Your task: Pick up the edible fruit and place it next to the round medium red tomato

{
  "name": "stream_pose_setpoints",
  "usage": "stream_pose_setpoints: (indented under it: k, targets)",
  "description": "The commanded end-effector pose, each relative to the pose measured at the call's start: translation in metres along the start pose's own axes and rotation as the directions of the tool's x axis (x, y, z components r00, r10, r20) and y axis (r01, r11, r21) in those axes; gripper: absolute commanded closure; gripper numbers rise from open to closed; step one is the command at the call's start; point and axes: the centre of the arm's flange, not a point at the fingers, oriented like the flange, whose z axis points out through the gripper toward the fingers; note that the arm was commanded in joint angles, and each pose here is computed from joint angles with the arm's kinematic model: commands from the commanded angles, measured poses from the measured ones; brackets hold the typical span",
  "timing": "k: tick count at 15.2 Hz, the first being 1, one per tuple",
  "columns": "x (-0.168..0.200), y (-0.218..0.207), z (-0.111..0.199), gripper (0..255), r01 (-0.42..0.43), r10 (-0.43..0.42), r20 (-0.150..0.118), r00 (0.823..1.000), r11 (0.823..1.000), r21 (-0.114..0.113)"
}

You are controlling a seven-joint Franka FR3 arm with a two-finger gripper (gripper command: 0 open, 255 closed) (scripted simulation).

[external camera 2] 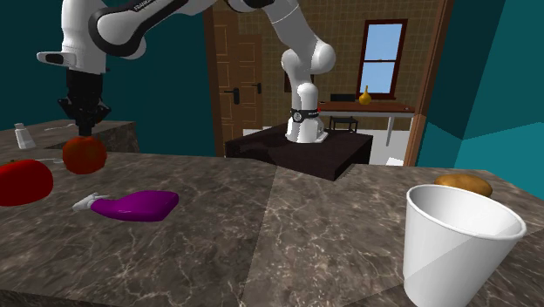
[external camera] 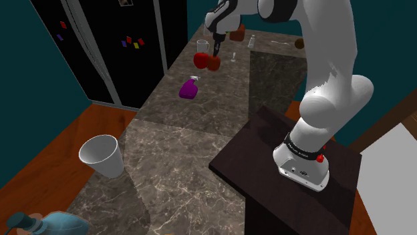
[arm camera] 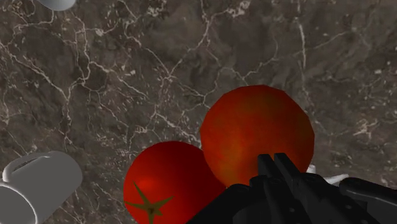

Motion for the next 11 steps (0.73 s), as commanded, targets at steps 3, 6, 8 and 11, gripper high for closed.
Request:
stream_pose_setpoints:
  k: [3,6,8,11]
  targets:
    - [-0.002,-0.004,0.020,255,0.000,0.000,-0.001,1.000,1.000,-0.001]
    - [-0.004,-0.006,0.030,255,0.000,0.000,-0.001,1.000,1.000,-0.001]
    - [-0.004,-0.006,0.030,255,0.000,0.000,-0.001,1.000,1.000,-0.001]
    - [-0.004,-0.006,0.030,255,0.000,0.000,-0.001,1.000,1.000,-0.001]
